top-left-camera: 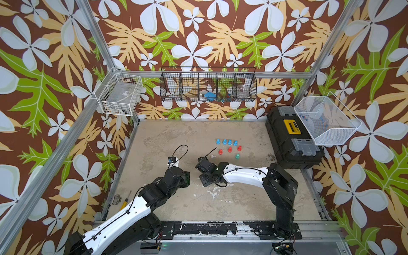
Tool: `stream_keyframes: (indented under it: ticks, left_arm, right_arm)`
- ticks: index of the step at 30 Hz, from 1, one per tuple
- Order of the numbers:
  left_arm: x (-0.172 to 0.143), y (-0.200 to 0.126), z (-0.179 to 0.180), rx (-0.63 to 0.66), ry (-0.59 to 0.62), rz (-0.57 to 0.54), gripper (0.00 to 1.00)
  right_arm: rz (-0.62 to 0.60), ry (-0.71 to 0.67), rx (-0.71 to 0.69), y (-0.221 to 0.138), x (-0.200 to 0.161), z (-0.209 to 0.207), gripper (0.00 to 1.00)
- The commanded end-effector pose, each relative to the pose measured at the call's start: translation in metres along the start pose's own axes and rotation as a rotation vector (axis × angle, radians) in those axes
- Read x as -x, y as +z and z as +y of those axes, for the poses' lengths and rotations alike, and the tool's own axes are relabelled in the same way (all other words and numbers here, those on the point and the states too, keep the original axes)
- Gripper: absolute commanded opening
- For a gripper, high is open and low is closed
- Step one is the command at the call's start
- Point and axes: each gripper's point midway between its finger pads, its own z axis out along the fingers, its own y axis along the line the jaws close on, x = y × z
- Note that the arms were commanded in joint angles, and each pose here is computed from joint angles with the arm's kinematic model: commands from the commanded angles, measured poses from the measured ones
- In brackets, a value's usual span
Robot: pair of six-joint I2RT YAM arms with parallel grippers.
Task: Close the stamp cap
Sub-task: Close the cover of the stamp.
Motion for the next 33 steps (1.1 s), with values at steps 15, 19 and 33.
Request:
stream_keyframes:
  ticks: [15, 19, 33]
  left_arm:
    - [0.000, 0.000, 0.000, -0.006, 0.001, 0.003, 0.61]
    - [0.000, 0.000, 0.000, -0.008, 0.000, 0.003, 0.60]
    - [0.003, -0.002, -0.002, -0.012, 0.001, 0.001, 0.60]
  right_arm:
    - [-0.005, 0.027, -0.018, -0.001, -0.003, -0.015, 0.09]
    - [0.006, 0.026, -0.020, 0.003, -0.007, -0.015, 0.09]
    - [0.066, 0.032, -0.151, 0.024, -0.029, -0.052, 0.08]
